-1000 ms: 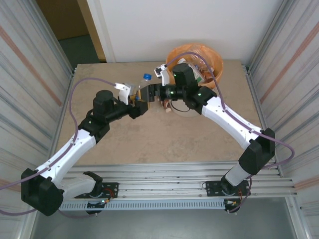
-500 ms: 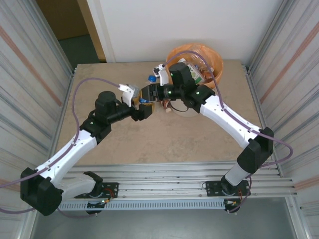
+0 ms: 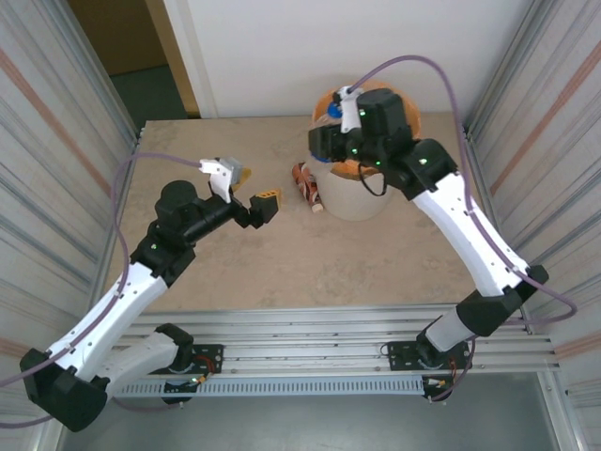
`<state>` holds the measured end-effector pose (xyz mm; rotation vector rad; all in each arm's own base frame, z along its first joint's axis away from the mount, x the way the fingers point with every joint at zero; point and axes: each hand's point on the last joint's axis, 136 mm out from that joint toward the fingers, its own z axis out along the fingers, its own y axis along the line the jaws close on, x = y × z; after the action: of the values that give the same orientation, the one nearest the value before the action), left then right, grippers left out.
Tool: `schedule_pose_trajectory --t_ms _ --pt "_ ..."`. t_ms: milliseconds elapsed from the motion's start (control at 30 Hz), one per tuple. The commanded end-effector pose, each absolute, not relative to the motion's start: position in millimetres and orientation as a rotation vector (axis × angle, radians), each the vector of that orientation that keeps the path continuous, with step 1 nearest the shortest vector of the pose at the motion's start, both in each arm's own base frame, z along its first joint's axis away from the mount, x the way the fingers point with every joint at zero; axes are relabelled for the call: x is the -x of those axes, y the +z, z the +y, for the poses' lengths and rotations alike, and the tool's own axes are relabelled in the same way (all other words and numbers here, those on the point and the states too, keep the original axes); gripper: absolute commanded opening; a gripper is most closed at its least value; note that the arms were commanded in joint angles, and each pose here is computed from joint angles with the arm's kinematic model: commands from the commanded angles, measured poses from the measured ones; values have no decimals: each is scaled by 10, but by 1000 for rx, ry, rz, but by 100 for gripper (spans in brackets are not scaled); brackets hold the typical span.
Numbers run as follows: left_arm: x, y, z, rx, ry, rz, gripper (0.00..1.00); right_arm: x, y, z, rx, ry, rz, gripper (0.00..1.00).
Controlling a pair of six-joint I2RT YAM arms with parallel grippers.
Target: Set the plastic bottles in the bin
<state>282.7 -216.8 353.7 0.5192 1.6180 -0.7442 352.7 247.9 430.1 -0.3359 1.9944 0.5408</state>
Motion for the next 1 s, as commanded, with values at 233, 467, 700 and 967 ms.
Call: schedule_pose_trajectory --t_ms 233,467,700,967 --pt "-2956 3441 -1952 -414 -608 1651 99 -3871 4634 1291 186 100 1961 33" --pt "-2983 3392 -1944 -398 -603 1669 99 -4238 4467 1126 202 -40 2019 35" --pt "-2987 3370 -1938 -386 -609 1678 99 -4557 4170 1059 219 -167 2097 36" --pt "-2989 3354 -1908 -379 -593 1682 99 -4729 3857 932 218 -314 2173 41"
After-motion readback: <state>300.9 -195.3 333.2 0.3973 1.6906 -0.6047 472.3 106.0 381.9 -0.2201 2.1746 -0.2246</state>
